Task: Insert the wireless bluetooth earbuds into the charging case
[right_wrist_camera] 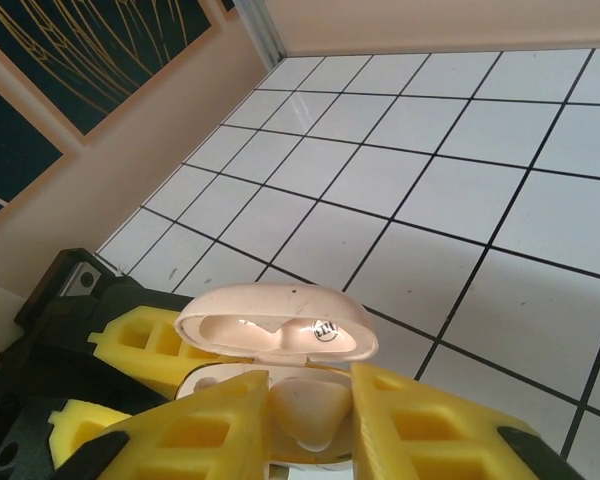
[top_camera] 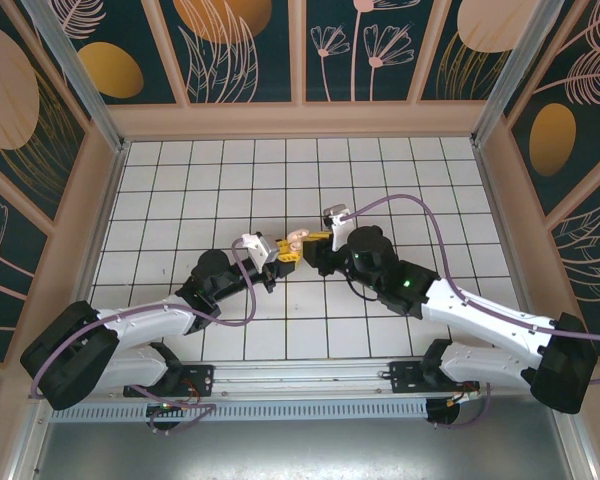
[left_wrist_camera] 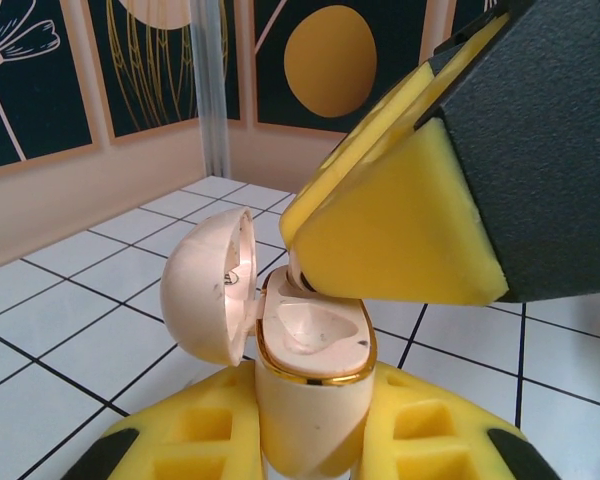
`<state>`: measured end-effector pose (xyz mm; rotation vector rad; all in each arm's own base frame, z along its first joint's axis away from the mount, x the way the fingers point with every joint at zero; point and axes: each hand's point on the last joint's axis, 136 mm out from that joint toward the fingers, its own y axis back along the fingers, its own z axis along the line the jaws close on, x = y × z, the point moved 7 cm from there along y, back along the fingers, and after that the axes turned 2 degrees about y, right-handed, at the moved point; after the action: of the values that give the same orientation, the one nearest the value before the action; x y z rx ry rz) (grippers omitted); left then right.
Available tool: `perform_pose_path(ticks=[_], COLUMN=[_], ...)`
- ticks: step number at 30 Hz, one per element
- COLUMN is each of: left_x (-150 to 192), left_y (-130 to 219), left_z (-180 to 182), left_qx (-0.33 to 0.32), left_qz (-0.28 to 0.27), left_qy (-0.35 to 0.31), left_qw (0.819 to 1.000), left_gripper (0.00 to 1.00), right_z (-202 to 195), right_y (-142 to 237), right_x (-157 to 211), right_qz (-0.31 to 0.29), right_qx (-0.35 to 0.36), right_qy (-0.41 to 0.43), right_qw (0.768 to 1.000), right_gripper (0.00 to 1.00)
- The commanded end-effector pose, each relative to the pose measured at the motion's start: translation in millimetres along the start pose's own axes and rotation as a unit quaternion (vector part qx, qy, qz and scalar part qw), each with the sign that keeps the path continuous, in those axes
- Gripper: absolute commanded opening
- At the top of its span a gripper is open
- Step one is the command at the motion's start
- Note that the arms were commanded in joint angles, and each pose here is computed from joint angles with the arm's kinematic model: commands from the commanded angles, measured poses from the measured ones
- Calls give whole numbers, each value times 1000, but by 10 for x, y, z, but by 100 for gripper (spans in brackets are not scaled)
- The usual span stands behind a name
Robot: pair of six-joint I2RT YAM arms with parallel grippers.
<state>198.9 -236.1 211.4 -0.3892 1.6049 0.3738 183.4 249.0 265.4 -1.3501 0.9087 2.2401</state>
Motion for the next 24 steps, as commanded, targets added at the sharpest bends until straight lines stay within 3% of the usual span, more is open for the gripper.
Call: perform_pose_path(ticks=[1, 10, 24], left_x=[-323, -292, -269], left_y=[-16, -26, -63], left_z=[23, 21, 18], left_qx=[-12, -10, -2], left_qz=[-60, -53, -40], left_qy=[-18, -16, -12], left_qw=[998, 998, 999], left_gripper=[6, 6, 6], right_z=[138, 188, 261], right_y=[-4, 61, 249], right_x=[9, -101, -308], right_qz=[18, -2, -38], right_qx=[-25, -39, -81], right_qy=[12, 7, -9], right_qw=[999, 999, 996], right_gripper=[29, 43, 57])
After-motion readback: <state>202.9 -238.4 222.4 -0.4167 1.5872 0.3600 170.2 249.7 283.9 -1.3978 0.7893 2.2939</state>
